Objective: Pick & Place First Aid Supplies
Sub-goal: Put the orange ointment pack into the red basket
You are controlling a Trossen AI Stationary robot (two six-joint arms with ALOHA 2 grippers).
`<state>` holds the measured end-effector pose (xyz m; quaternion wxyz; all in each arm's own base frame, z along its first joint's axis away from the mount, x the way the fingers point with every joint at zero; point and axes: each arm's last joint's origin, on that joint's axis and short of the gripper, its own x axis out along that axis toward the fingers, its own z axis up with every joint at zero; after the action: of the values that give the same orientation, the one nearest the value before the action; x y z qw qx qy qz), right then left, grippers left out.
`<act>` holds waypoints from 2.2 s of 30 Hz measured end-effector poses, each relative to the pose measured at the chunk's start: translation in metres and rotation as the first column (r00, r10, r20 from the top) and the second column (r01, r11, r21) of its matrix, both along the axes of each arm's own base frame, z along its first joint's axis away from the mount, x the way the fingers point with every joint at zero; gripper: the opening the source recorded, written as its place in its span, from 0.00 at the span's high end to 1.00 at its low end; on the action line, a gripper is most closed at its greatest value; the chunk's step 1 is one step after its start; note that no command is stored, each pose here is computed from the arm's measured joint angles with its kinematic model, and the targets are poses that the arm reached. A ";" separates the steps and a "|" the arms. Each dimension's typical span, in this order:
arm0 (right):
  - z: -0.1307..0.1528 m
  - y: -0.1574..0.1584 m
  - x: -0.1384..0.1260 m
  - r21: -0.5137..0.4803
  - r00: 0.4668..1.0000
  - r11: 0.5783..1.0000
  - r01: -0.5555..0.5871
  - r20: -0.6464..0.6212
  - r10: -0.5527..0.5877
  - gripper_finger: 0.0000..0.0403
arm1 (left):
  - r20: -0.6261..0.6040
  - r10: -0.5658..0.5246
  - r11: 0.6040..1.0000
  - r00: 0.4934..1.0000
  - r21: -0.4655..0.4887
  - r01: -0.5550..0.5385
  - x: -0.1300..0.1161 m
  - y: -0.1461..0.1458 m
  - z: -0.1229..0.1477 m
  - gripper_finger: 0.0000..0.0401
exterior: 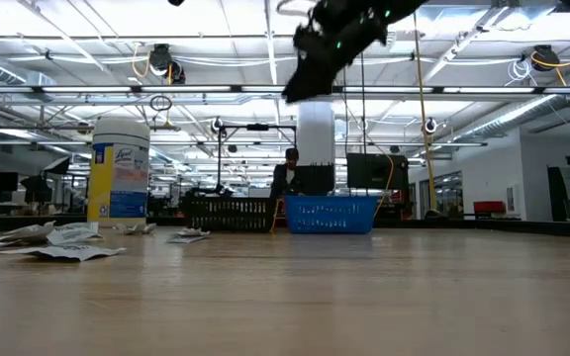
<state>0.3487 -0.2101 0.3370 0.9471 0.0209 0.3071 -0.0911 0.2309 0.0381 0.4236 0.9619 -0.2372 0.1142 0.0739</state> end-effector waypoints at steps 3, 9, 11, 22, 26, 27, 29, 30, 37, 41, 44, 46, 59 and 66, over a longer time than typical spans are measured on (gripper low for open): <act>0.028 0.027 -0.007 -0.050 0.994 0.998 -0.040 0.098 0.045 0.46 | 0.000 0.003 1.000 1.000 0.000 -0.003 0.000 0.000 0.000 0.53; 0.071 0.081 -0.030 -0.073 0.937 0.994 -0.086 0.333 0.105 0.45 | -0.001 0.034 0.999 0.999 0.002 -0.034 0.000 0.001 0.000 0.53; 0.079 0.095 -0.038 -0.063 0.911 0.993 -0.097 0.397 0.114 0.45 | -0.001 0.039 0.999 0.999 0.000 -0.039 0.000 0.001 0.000 0.53; 0.090 0.139 -0.066 -0.044 0.842 0.983 -0.179 0.510 0.177 0.46 | -0.163 0.198 0.970 0.967 -0.108 -0.217 -0.009 0.017 -0.016 0.53; 0.092 0.140 -0.067 -0.042 0.838 0.983 -0.180 0.517 0.176 0.46 | -0.312 0.300 0.900 0.901 -0.220 -0.376 -0.019 0.033 -0.030 0.53; 0.091 0.140 -0.067 -0.041 0.838 0.983 -0.180 0.516 0.175 0.46 | -0.349 0.314 0.875 0.883 -0.254 -0.412 -0.020 0.037 -0.034 0.53; 0.091 0.140 -0.067 -0.042 0.839 0.983 -0.180 0.516 0.175 0.45 | -0.422 0.338 0.815 0.841 -0.315 -0.486 -0.026 0.044 -0.041 0.53; 0.091 0.140 -0.067 -0.043 0.839 0.983 -0.179 0.516 0.175 0.45 | -0.453 0.347 0.784 0.821 -0.341 -0.519 -0.030 0.046 -0.043 0.53; 0.092 0.140 -0.067 -0.074 0.837 0.980 -0.184 0.511 0.196 0.45 | -0.734 0.329 0.537 0.594 -0.371 -0.757 -0.047 0.055 -0.069 0.53; 0.091 0.140 -0.067 -0.092 0.836 0.978 -0.188 0.508 0.209 0.46 | -0.850 0.286 0.436 0.442 -0.295 -0.850 -0.047 0.060 -0.084 0.53; 0.092 0.140 -0.067 -0.125 0.835 0.973 -0.191 0.501 0.229 0.46 | -0.880 0.286 0.416 0.379 -0.242 -0.877 -0.038 0.068 -0.095 0.53; 0.091 0.140 -0.067 -0.130 0.835 0.973 -0.192 0.499 0.232 0.46 | -0.895 0.296 0.399 0.334 -0.202 -0.895 -0.033 0.076 -0.103 0.53; 0.088 0.140 -0.067 -0.196 0.847 0.958 -0.207 0.454 0.276 0.46 | -0.959 0.255 0.303 0.120 -0.038 -0.952 -0.019 0.091 -0.193 0.53; 0.083 0.141 -0.068 -0.202 0.857 0.947 -0.248 0.410 0.312 0.46 | -0.934 0.304 0.232 0.188 -0.119 -0.965 -0.020 0.091 -0.234 0.53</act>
<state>0.2808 -0.0691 0.4204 0.9937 -0.0717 0.0797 0.0332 0.2107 0.1290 0.1896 0.4608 -0.5591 0.3957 0.5643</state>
